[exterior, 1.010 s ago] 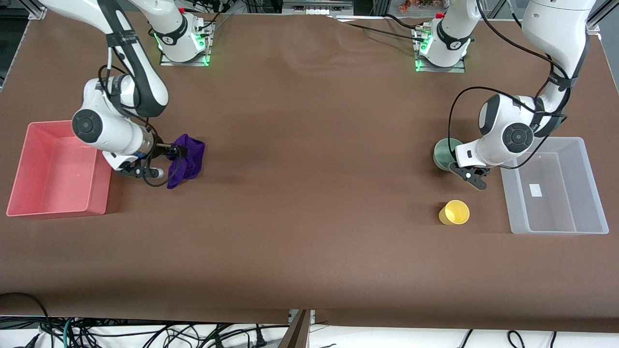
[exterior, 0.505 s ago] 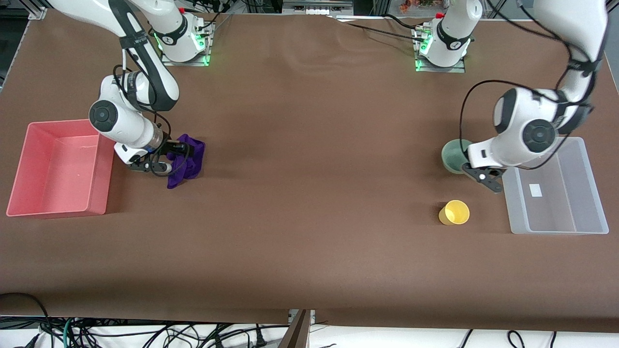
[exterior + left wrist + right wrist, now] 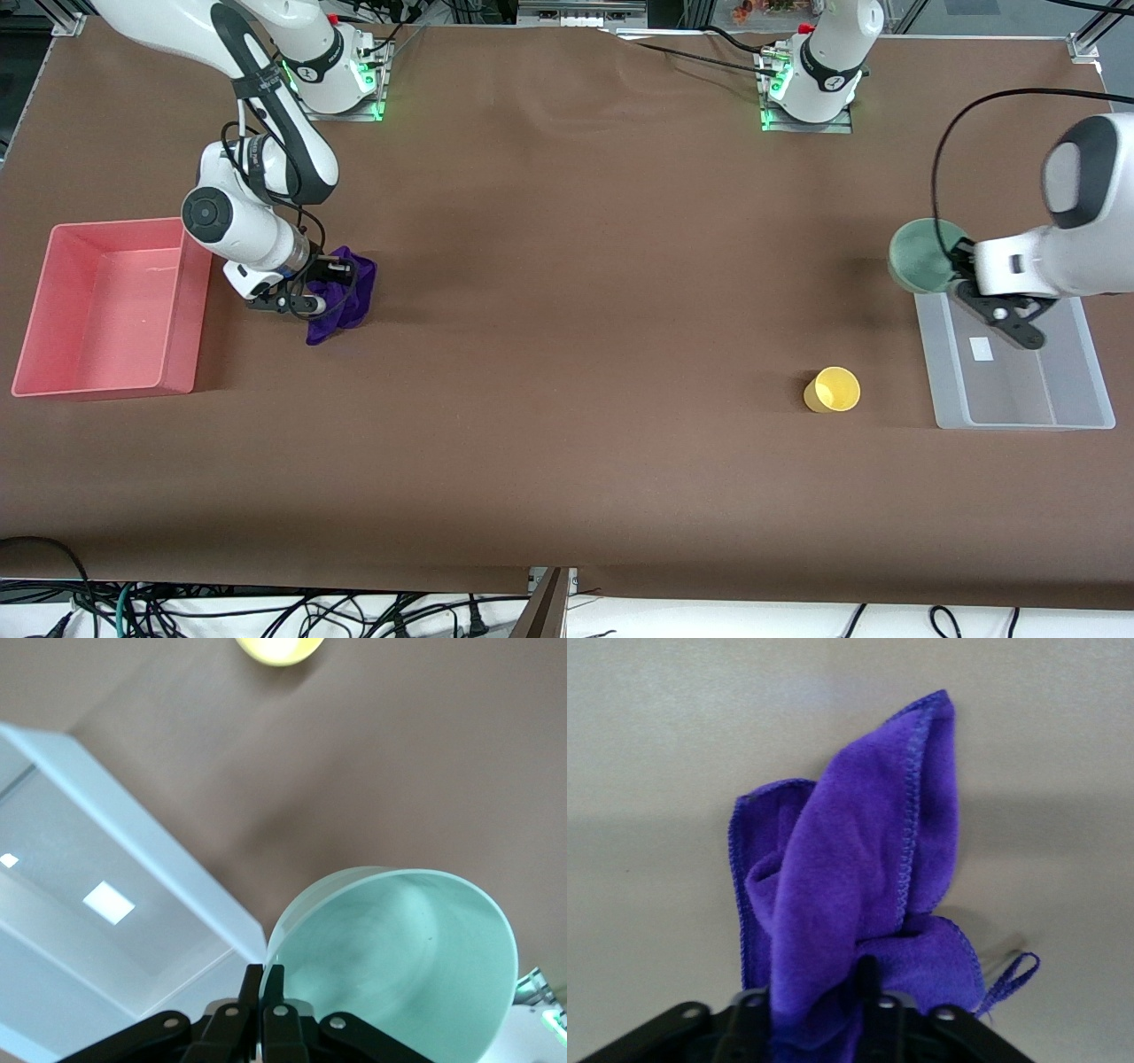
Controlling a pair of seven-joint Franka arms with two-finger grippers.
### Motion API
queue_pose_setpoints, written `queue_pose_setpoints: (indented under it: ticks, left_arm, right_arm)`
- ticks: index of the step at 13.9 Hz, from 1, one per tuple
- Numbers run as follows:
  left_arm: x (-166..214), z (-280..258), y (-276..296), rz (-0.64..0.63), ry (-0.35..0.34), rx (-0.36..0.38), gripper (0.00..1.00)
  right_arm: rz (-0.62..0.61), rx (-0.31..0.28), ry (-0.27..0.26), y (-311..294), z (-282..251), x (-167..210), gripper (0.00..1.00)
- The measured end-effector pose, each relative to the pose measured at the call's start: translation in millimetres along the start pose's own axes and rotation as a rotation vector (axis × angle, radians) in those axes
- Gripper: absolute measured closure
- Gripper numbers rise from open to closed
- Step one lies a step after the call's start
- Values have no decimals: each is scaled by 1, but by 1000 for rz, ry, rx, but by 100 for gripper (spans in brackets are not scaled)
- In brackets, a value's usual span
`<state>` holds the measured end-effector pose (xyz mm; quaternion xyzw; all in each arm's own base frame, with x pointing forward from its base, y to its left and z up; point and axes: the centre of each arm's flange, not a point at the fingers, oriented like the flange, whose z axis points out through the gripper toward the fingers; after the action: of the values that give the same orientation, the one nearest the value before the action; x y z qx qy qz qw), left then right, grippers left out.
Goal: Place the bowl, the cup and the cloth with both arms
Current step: 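Carry the bowl into the clear bin while the right gripper drops the cloth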
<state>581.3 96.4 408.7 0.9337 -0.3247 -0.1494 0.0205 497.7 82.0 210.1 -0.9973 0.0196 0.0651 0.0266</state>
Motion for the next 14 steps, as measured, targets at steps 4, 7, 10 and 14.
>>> queue_pose_setpoints:
  ticks: [4,7,10,14]
  left_arm:
    - [-55,33,-67,40,12,-43,97]
    - [-63,58,-110,93,36,-47,97]
    - [-62,87,-139,132,61,-31,97]
    - [-64,135,-169,172,93,-10,97]
  right_arm:
    - [-47,1,-43,-12,-54,16,92]
    - [-102,8,-140,10,-162,34,92]
    - [-163,-25,-171,65,-243,39,92]
    - [-244,-81,-193,178,-266,32,92]
